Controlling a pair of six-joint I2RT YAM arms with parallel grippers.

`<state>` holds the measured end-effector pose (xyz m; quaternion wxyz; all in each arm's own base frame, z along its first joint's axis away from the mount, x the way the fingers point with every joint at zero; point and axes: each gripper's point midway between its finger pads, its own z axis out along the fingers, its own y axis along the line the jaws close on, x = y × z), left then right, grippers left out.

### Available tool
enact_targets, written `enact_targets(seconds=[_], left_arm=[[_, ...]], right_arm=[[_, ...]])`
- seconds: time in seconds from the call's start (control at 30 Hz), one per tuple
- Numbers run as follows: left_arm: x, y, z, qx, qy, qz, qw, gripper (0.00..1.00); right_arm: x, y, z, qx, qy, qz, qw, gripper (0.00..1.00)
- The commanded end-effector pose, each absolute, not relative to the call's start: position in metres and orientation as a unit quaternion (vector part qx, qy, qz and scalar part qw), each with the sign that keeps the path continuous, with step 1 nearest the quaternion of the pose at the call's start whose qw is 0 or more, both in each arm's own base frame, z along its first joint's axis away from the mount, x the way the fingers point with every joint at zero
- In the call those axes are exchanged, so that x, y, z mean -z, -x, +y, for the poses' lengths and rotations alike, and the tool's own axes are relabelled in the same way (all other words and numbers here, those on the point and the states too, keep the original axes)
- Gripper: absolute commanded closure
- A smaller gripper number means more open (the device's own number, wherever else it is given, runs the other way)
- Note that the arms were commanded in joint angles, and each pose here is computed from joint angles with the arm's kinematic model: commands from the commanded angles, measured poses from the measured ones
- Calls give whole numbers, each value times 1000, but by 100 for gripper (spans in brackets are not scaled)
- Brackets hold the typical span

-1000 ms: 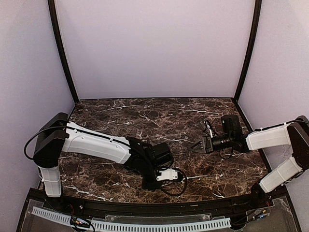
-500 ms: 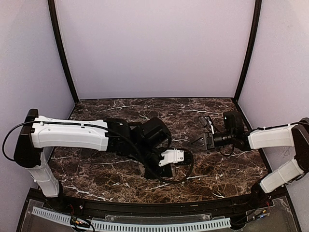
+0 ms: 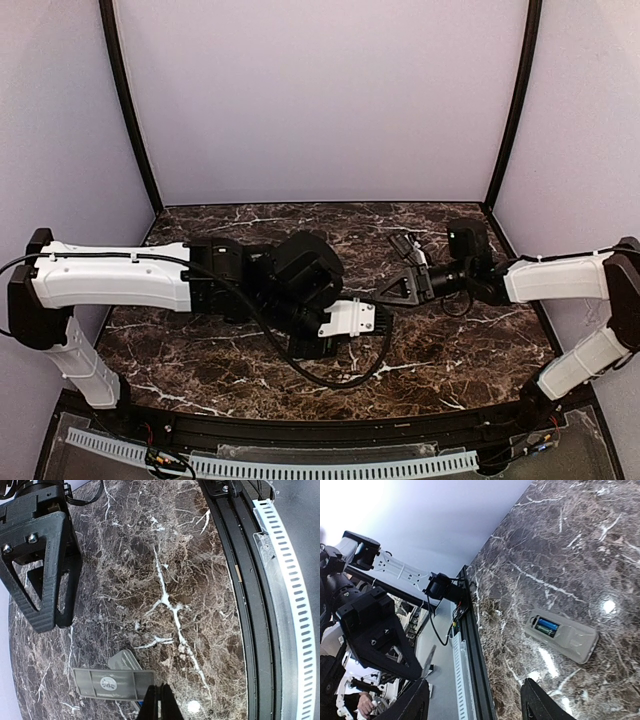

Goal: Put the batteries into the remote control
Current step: Pass from the left arm to the right

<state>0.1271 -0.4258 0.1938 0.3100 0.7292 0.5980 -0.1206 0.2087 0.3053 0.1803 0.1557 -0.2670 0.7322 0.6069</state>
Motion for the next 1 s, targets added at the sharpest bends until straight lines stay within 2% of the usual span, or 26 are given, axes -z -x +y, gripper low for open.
enact_targets(seconds=[0.0, 0.4, 0.57, 0.77, 0.97], left_arm=[[-181, -135, -414, 68, -743, 595, 299, 100], [-161, -132, -414, 43, -763, 584, 274, 100], [-157, -132, -414, 36, -766, 582, 269, 100], [-158, -132, -414, 33, -767, 580, 270, 100], [-154, -131, -415, 28, -770, 579, 266, 100]], right_arm=[[-193, -193, 328, -627, 293, 710, 131, 39], [-173, -184, 353, -612, 317, 719, 87, 44], [-171, -180, 359, -615, 324, 715, 78, 50], [-157, -176, 362, -609, 327, 721, 53, 52], [-158, -172, 367, -615, 334, 713, 46, 65]])
